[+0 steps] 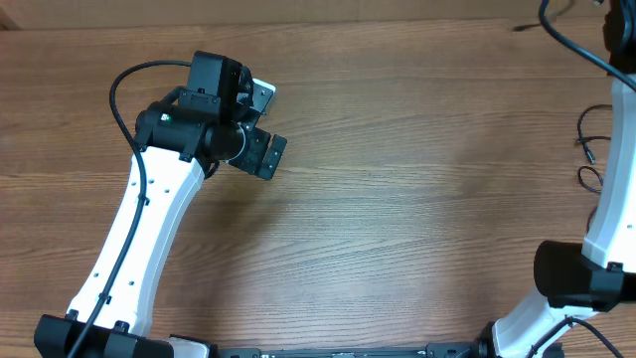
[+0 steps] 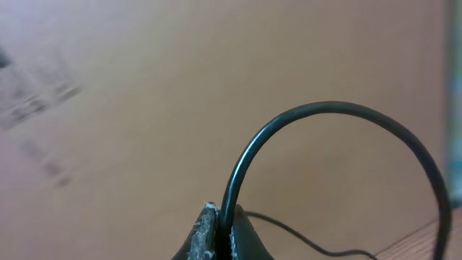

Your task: Untangle cables

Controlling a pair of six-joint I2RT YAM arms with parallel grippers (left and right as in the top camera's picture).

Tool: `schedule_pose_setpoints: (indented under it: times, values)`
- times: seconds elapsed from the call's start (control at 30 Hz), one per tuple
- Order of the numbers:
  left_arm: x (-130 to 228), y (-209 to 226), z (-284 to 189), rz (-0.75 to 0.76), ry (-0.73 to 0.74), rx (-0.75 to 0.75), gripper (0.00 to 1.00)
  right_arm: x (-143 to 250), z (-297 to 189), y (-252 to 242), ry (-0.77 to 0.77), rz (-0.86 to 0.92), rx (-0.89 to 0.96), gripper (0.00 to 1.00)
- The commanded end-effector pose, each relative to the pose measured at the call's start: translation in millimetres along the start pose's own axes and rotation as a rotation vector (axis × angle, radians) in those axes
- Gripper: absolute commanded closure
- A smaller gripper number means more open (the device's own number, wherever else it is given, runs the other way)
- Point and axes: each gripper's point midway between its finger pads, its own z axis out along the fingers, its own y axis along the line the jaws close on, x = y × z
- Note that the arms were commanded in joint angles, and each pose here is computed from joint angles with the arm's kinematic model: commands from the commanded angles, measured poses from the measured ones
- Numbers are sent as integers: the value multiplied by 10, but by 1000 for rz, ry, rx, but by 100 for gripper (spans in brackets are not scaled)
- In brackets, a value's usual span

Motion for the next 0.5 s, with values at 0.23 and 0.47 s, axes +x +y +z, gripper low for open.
schedule_pose_setpoints:
  times: [0.23, 0.47]
  values:
    - [-37, -22, -21, 20, -12, 13, 0, 97, 420, -984, 14, -158, 244, 96]
    - [-37, -22, -21, 20, -12, 13, 0, 669, 856, -1515, 135, -171, 327, 96]
